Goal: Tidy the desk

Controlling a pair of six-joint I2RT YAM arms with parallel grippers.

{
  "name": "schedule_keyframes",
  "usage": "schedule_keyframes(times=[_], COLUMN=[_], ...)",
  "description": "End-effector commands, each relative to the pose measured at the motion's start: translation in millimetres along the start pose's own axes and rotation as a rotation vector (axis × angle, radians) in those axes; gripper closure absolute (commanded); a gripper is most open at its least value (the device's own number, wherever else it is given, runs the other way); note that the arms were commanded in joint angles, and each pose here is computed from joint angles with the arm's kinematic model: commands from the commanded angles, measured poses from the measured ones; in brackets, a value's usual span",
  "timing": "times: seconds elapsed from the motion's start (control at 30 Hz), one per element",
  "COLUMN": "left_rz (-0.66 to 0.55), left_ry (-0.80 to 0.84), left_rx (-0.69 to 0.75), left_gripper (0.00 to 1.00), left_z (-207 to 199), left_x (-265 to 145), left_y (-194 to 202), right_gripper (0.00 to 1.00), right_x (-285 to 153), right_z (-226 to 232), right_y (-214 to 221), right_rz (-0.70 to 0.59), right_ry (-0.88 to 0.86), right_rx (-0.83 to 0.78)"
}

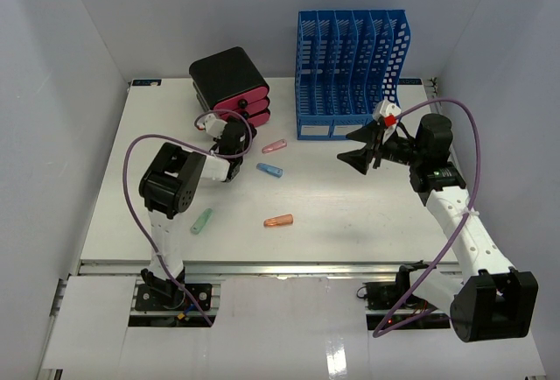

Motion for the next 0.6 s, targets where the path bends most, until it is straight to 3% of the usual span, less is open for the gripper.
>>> schedule_keyframes(times=[0.0,0.1,0.37,0.57], left_rz=[-0.038,-0.036,-0.022,0.022], left_ry=[-0.003,-0.026,-0.015,0.039], left_rx=[-0.025,-0.020,-0.016,-0.004], left_gripper=[0.40,0.42,0.73,0.83], left_z=[-11.1,-6.5,-0.7,5.3], left_x=[8.1,12.3,-0.4,-32.7], left_y=[-10.5,-8.9,-9.5,-9.1], right_gripper=[0.31,0.31,0.31,0.31], right_x=[-2.9,-3.1,-3.5,-4.3], right_z=[4.6,5.5,5.4,4.8], right_y=[-6.2,-6.0,-3.7,-1.7], right_rz=[-0.026,-0.026,-0.024,-0.023], right_ry=[-0.019,-0.024,-0.027,-0.025], right_rx=[-0.035,-0.037,-0.036,-0.033])
Point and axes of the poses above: each gripper's point midway between its finger pads, its own x axis out along the fingers, its own z axis along the line the jaws close on, y = z × x, the point moved 4 cm from there along -x, back along the fingers, and after that the axes turned 10 degrees about x, right-handed, at the moved point
